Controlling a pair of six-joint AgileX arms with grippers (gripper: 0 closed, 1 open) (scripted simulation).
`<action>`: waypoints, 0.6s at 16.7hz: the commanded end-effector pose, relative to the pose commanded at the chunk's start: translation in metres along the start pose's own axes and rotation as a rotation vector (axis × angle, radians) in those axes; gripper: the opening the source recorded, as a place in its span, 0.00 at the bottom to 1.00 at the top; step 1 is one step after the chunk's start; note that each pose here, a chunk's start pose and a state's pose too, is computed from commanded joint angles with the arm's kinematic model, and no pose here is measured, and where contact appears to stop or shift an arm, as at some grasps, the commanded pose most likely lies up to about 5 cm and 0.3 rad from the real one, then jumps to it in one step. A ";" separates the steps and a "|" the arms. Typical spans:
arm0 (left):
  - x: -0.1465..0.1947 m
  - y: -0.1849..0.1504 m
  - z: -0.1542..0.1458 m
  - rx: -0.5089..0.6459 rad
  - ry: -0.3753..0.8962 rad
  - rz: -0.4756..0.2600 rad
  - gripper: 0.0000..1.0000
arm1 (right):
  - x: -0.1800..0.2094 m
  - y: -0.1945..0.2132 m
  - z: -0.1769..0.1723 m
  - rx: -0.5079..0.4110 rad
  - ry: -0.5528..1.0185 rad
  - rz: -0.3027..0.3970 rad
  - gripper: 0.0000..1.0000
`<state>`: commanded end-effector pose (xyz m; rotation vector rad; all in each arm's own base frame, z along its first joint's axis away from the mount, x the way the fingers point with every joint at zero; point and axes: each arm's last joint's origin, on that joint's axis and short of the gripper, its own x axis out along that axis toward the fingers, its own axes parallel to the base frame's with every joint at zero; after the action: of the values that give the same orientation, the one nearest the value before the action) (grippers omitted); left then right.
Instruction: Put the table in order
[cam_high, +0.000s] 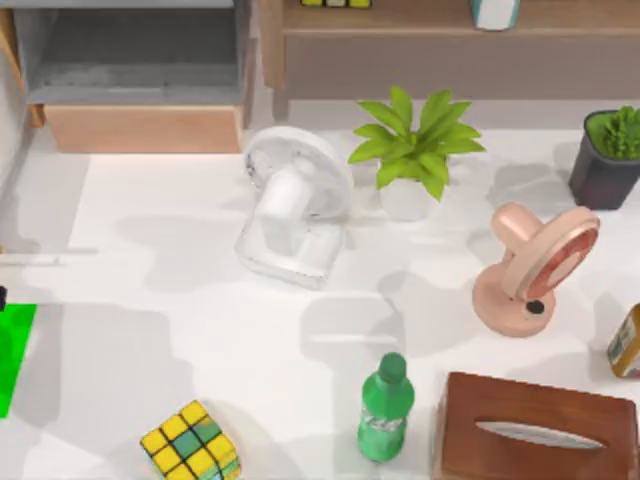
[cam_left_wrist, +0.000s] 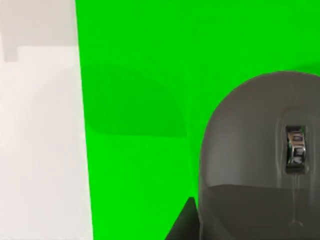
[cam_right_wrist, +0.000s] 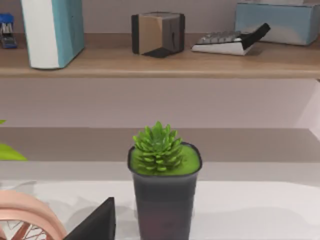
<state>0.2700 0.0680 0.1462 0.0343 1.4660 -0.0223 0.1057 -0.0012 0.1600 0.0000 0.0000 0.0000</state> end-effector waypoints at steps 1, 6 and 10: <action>0.000 0.000 0.000 0.000 0.000 0.000 0.00 | 0.000 0.000 0.000 0.000 0.000 0.000 1.00; 0.000 0.001 0.000 -0.004 0.001 0.000 0.00 | 0.000 0.000 0.000 0.000 0.000 0.000 1.00; -0.010 -0.001 0.002 0.024 -0.058 0.002 0.00 | 0.000 0.000 0.000 0.000 0.000 0.000 1.00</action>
<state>0.2708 0.0666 0.1568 0.0546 1.4079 -0.0390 0.1057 -0.0012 0.1600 0.0000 0.0000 0.0000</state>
